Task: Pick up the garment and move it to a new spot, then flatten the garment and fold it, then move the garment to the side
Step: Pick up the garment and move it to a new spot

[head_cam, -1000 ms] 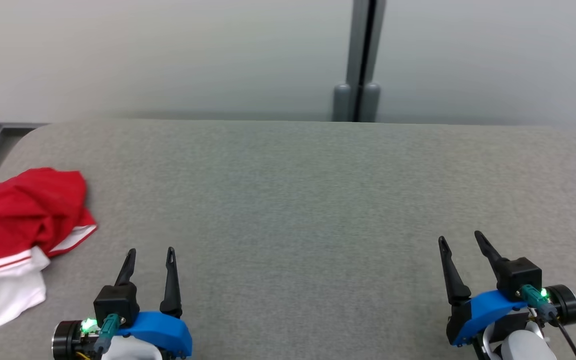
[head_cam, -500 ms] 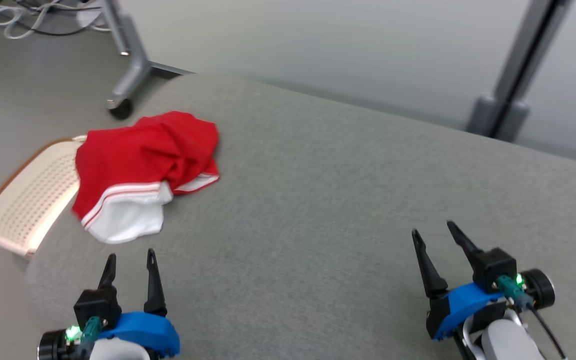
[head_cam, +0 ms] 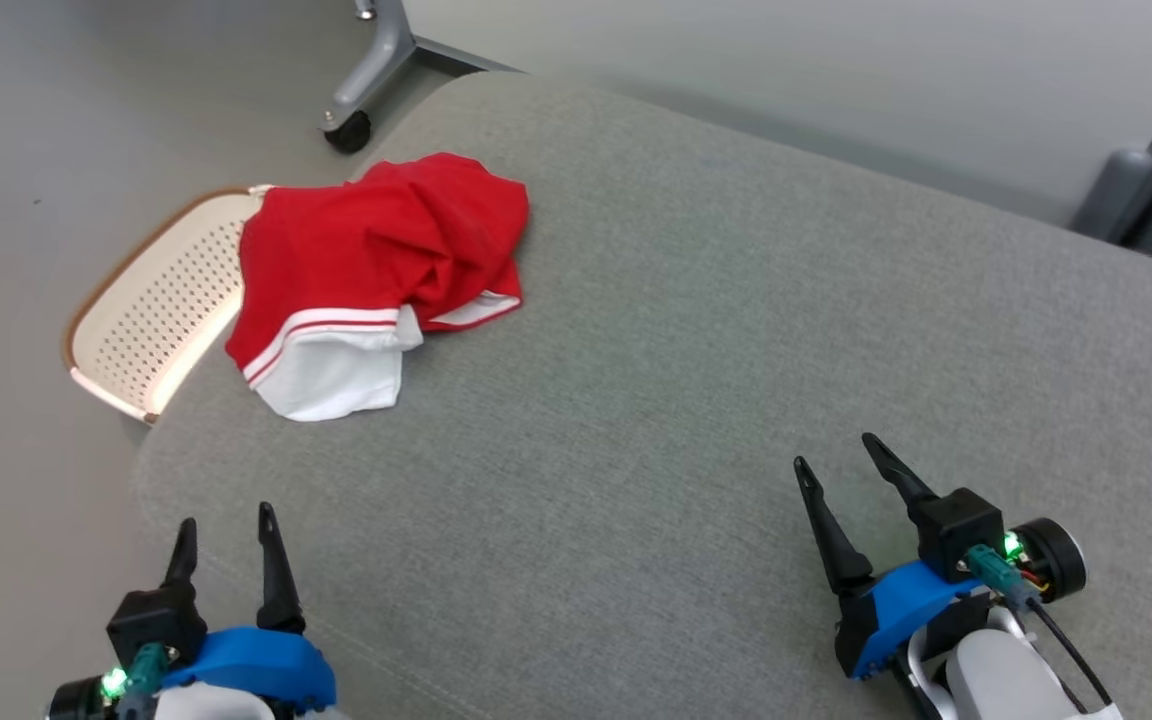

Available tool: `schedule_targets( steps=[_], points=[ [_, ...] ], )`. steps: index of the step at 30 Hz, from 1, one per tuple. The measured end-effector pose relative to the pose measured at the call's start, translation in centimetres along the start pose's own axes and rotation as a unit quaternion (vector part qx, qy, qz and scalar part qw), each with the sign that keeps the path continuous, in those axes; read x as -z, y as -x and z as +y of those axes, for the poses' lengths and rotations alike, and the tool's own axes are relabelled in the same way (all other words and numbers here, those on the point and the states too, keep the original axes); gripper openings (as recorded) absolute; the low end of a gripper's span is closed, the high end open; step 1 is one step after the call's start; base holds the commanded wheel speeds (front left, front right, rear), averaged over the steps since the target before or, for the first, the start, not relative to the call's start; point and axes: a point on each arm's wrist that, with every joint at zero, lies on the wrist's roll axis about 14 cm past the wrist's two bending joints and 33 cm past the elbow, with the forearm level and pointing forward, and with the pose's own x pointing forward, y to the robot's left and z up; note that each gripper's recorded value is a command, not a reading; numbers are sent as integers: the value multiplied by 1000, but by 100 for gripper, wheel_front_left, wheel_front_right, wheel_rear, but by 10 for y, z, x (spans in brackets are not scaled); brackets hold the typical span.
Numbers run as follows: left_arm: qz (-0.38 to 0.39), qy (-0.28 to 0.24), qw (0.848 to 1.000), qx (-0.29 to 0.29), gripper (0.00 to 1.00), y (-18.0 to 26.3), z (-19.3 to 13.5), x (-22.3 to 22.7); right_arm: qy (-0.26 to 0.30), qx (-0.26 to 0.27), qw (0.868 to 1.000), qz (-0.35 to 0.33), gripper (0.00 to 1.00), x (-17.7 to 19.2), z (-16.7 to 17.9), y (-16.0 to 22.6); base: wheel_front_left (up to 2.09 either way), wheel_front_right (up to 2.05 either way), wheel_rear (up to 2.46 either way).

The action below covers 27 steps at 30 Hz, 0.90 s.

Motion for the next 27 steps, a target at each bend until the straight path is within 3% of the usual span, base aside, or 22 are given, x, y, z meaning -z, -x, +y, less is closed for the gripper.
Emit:
schedule_targets(
  steps=[6,18,27],
  points=[
    [-13,-16,1000,20,100,-39,-23,-17,4,13,1000,6,100,14,-26,3,0,0,0],
    [-12,-104,992,63,100,-135,-85,-26,8,32,999,-5,100,34,-79,6,0,0,0],
    [-16,-149,989,9,100,-187,-80,-34,9,54,998,-15,100,37,-106,11,0,0,0]
  ],
)
